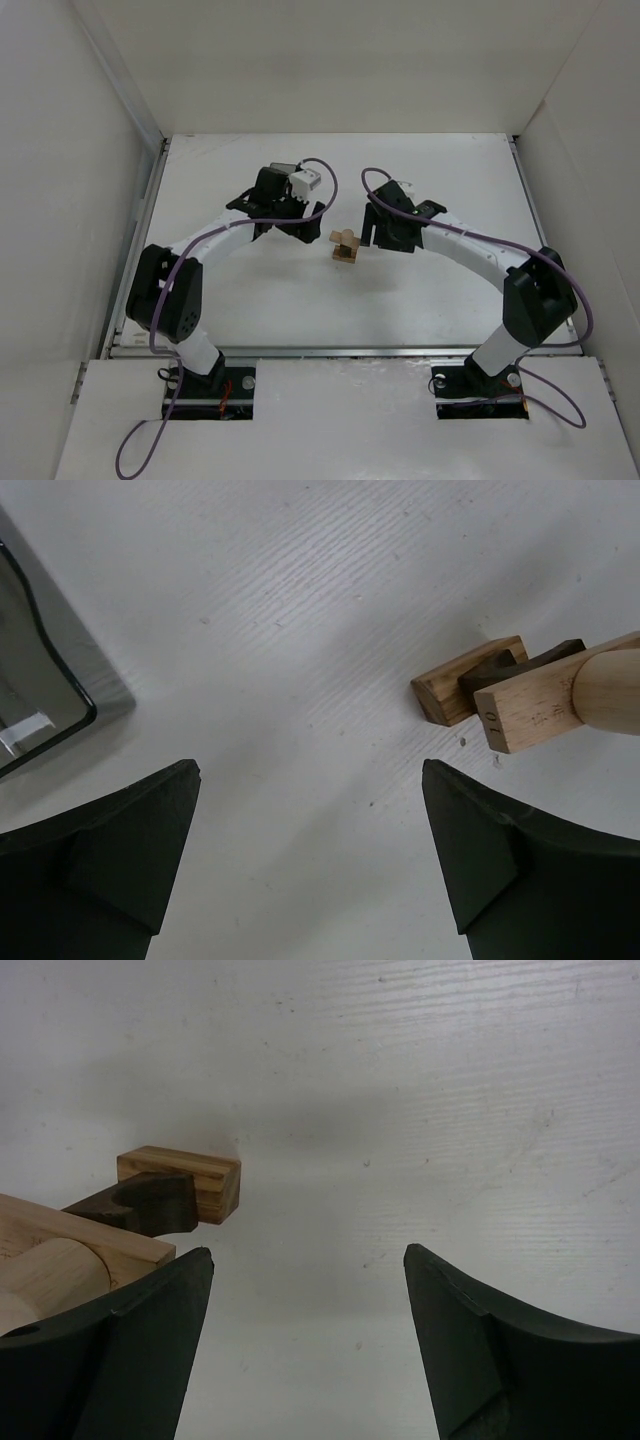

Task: Build the wood block tower

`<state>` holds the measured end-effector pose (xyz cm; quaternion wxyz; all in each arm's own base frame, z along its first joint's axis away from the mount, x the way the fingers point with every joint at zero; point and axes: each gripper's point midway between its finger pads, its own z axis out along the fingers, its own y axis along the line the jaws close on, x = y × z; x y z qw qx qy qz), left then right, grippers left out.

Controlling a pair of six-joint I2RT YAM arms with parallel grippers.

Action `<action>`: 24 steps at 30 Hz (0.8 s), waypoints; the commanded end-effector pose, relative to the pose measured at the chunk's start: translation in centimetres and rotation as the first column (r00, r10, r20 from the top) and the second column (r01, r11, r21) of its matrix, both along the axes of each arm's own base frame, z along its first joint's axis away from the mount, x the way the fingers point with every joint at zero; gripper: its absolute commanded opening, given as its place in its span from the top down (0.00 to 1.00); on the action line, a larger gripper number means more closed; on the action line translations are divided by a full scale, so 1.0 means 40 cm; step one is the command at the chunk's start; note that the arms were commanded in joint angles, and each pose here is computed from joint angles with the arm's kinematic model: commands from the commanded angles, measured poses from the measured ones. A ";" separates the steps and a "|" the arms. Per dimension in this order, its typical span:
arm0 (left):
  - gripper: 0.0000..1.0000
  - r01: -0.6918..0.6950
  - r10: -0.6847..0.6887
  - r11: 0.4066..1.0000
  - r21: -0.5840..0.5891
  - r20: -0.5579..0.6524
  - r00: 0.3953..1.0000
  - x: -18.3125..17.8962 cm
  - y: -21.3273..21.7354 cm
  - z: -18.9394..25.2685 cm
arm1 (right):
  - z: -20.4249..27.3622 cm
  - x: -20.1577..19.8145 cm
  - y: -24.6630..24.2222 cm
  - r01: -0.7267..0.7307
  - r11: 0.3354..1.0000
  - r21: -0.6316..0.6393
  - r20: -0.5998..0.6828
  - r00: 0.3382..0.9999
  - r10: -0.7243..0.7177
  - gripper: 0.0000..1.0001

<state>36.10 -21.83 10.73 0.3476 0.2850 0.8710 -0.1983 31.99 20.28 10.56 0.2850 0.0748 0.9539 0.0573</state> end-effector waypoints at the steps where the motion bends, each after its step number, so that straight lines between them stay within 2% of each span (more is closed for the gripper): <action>1: 0.09 0.010 -0.009 0.999 -0.031 0.037 0.999 0.013 -0.037 0.045 | 0.013 0.027 0.018 -0.004 0.999 0.041 0.040 0.999 0.003 0.18; 24: 0.08 0.033 -0.032 0.999 -0.044 0.030 0.999 -0.013 -0.082 0.024 | 0.012 0.049 0.016 -0.007 1.000 0.028 0.051 0.999 0.006 0.18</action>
